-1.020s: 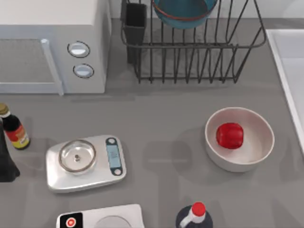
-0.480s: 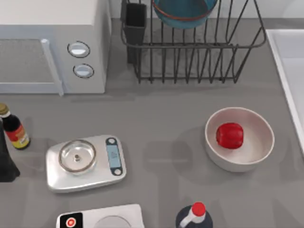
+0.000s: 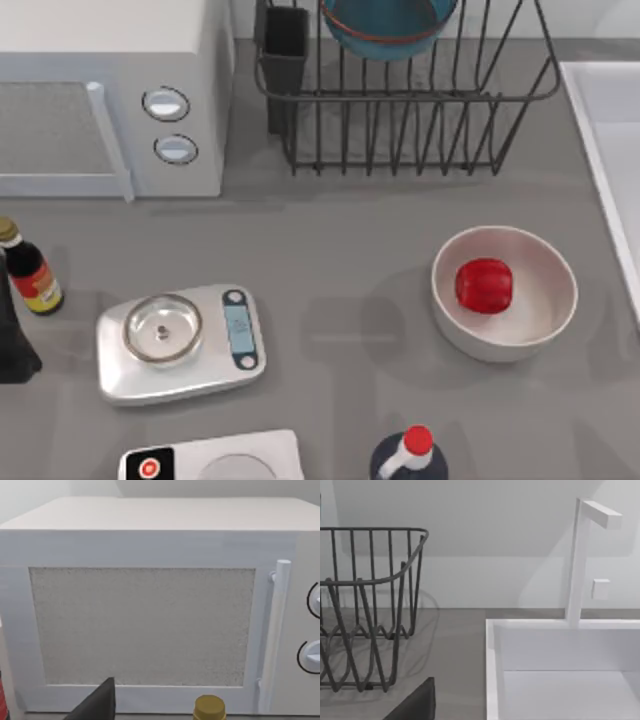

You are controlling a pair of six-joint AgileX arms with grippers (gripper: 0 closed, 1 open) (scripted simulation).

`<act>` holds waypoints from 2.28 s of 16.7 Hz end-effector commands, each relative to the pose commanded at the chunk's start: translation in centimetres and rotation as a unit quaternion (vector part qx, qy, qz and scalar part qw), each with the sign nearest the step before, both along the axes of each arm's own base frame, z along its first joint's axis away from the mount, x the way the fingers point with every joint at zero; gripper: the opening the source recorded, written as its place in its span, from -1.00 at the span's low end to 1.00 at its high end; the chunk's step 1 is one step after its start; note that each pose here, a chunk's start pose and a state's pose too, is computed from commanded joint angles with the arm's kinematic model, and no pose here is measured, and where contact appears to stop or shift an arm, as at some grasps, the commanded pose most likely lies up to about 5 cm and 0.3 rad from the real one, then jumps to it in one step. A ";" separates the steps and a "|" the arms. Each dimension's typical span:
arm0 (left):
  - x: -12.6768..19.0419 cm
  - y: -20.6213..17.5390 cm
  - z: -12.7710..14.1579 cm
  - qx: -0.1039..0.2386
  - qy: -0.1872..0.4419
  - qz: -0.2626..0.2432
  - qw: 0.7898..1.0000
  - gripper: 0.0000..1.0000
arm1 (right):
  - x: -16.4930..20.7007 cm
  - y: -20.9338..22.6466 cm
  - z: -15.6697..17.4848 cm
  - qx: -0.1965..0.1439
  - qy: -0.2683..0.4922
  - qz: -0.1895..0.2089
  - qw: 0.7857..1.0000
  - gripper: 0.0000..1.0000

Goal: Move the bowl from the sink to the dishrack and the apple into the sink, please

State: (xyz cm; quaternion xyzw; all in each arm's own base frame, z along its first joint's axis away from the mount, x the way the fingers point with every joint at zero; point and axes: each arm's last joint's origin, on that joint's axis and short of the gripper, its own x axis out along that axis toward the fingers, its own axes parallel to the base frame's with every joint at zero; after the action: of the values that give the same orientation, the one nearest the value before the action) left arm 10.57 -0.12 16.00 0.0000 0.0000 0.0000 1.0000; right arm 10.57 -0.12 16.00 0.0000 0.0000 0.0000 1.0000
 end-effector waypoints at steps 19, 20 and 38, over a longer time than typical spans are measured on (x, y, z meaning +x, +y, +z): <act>0.0 0.0 0.0 0.000 0.000 0.000 1.000 1.00 | 14.4 8.1 9.9 0.060 0.513 0.054 0.855 1.00; 0.0 0.0 0.0 0.000 0.000 0.000 1.000 1.00 | 15.9 9.2 9.6 0.056 0.545 0.049 0.835 1.00; 0.0 0.0 0.0 0.000 0.000 0.000 1.000 1.00 | 24.0 17.7 3.4 0.005 0.708 -0.006 0.706 1.00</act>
State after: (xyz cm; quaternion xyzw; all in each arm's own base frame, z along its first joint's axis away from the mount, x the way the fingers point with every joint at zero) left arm 10.57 -0.12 16.00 0.0000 0.0000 0.0000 1.0000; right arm 34.60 17.61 19.41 0.0052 0.7085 -0.0056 0.7057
